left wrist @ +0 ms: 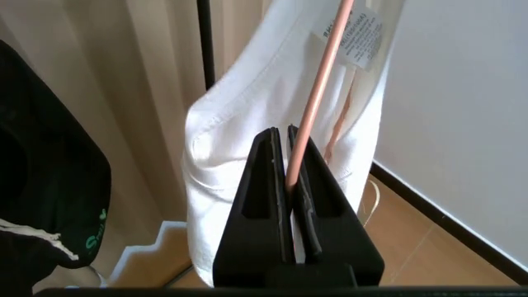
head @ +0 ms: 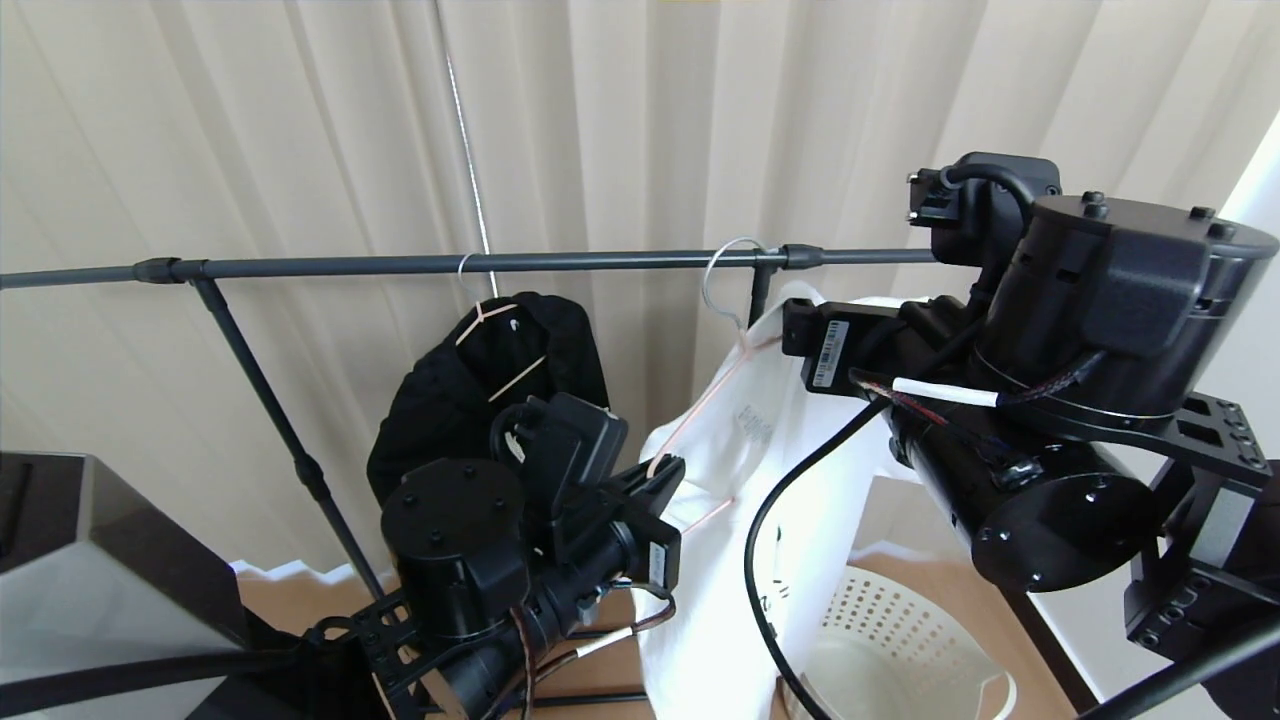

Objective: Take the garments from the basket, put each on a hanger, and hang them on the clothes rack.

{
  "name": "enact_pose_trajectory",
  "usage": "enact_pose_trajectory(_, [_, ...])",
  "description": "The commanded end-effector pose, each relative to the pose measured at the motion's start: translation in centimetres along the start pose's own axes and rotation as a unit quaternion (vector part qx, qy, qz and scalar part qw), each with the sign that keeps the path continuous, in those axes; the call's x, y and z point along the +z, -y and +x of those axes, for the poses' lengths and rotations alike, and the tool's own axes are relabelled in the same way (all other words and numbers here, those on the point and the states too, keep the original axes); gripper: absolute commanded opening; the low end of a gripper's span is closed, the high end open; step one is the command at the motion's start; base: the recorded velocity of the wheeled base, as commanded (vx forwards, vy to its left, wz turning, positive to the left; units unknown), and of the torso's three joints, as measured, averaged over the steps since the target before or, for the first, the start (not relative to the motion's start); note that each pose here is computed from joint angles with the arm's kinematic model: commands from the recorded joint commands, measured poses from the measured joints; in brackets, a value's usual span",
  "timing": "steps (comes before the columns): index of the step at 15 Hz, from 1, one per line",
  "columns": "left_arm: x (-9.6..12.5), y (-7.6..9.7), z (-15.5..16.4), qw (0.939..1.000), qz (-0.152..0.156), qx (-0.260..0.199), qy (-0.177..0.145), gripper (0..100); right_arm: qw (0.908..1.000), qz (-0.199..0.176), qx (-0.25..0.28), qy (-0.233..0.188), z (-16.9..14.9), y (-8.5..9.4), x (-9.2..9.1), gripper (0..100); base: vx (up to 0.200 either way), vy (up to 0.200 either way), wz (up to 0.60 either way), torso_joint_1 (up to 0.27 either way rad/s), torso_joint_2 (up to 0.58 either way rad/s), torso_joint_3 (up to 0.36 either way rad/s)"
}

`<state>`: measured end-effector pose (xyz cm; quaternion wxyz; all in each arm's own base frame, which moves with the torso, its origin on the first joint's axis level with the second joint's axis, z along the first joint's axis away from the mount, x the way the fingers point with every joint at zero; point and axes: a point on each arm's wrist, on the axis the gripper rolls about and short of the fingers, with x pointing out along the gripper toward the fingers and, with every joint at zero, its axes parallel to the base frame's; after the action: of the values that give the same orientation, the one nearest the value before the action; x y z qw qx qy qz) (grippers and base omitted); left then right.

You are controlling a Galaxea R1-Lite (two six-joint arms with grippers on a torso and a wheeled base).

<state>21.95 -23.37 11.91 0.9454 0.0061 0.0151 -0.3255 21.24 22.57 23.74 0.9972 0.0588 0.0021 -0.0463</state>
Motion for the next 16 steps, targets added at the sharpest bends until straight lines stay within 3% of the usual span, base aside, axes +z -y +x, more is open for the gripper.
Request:
enact_pose_trajectory(1, [0.3,-0.7,0.1,0.9999,-0.002,0.011,0.006,0,1.0000,-0.003,0.001,-0.002,-0.1,0.1,-0.1,100,0.000,0.000,0.00,0.000,0.00,0.000])
enact_pose_trajectory(8, [0.5,-2.4,0.6,0.9992,-0.005,0.039,0.011,0,0.9996,-0.011,0.022,-0.009,-0.5,0.4,-0.5,100,0.000,0.000,0.00,0.000,0.00,0.000])
enact_pose_trajectory(16, [0.8,-3.3,0.5,0.9987,-0.006,0.045,0.026,0,0.9924,-0.049,0.110,-0.027,-2.6,2.3,-0.9,100,0.000,0.000,0.00,0.000,0.00,0.000])
